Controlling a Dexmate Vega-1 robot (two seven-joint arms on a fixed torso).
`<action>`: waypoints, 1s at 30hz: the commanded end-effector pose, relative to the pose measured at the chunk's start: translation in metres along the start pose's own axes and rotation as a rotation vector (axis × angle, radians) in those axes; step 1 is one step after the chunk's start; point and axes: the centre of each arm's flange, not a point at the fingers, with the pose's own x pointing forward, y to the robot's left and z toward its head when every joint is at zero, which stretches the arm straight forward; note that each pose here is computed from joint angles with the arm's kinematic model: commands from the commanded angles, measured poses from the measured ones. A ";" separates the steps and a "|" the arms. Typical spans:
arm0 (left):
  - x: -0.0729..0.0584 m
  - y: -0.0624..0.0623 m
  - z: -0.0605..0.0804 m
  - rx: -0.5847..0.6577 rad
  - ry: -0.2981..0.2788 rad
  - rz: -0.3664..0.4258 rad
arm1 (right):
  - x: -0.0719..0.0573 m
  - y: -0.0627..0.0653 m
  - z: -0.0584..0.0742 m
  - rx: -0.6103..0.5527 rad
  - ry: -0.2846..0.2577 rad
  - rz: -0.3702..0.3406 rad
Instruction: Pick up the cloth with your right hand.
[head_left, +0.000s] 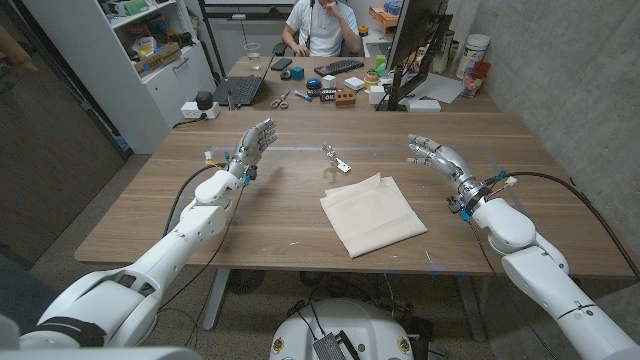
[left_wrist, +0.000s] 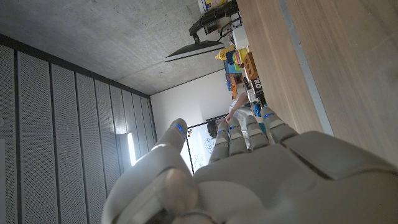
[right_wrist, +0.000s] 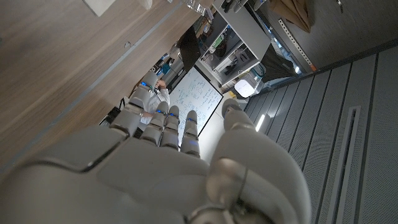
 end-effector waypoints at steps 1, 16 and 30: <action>0.006 -0.003 0.000 0.009 0.003 -0.015 | -0.018 -0.004 0.014 -0.108 -0.022 0.014; 0.011 -0.005 -0.002 0.013 0.013 -0.012 | -0.035 -0.003 0.019 -0.178 -0.030 0.032; 0.015 -0.009 -0.003 0.017 0.018 -0.016 | -0.045 0.001 0.033 -0.383 -0.028 0.058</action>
